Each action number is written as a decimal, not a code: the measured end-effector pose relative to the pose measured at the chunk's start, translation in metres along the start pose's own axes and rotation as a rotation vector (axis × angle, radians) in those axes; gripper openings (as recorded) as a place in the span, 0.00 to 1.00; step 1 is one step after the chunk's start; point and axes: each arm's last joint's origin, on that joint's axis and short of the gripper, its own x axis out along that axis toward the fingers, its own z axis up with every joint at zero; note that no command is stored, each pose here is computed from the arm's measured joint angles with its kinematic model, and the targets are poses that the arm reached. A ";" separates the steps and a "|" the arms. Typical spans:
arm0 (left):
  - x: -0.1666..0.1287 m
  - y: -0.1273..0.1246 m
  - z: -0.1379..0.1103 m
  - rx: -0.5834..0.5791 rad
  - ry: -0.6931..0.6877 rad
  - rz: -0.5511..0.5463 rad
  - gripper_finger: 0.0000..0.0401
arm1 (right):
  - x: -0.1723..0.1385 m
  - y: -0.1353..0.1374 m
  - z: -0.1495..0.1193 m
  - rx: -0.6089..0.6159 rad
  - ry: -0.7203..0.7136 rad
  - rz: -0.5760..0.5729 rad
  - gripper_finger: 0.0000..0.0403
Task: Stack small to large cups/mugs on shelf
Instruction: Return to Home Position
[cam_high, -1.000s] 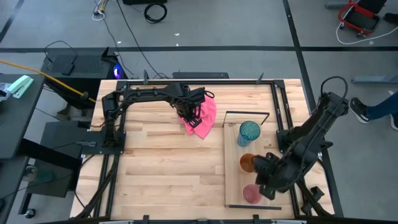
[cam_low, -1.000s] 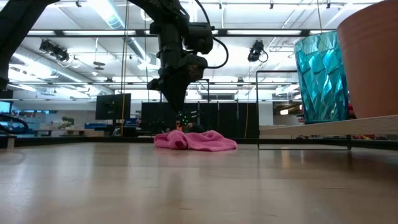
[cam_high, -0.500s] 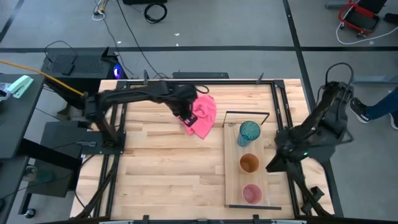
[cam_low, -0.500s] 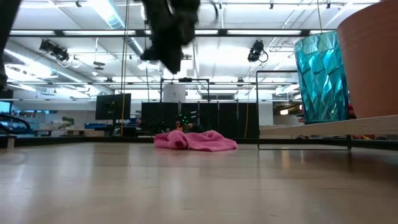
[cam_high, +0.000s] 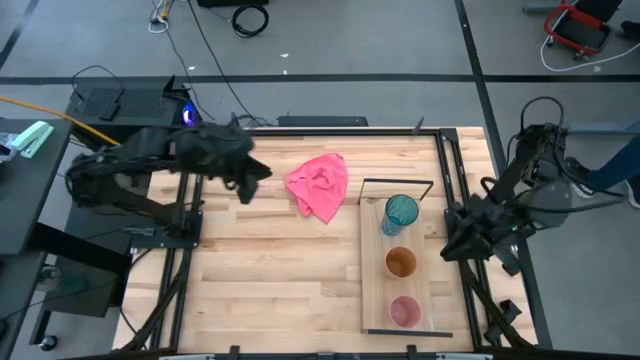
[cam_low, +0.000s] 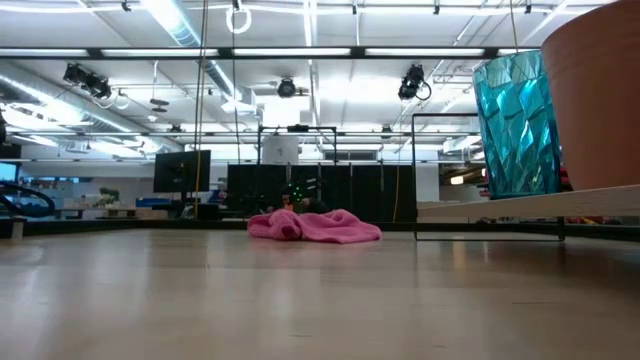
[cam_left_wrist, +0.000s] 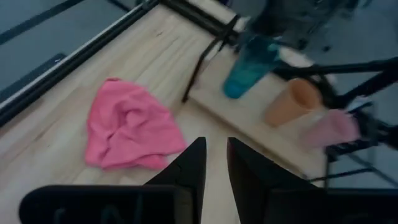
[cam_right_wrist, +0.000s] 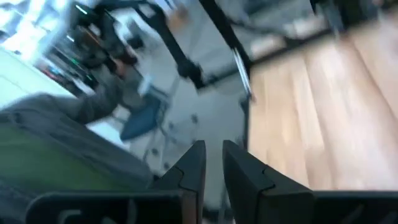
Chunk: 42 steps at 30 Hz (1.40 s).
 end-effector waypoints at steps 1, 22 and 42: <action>-0.009 -0.002 -0.002 -0.007 -0.012 -0.024 0.18 | 0.000 0.003 0.003 -0.028 -0.037 0.024 0.15; 0.004 -0.009 -0.098 0.130 -0.453 -0.432 0.20 | 0.028 -0.028 -0.061 -0.230 -0.518 0.619 0.15; -0.084 0.064 -0.125 0.155 -0.850 -0.545 0.18 | -0.077 -0.098 -0.052 -0.339 -0.804 0.644 0.15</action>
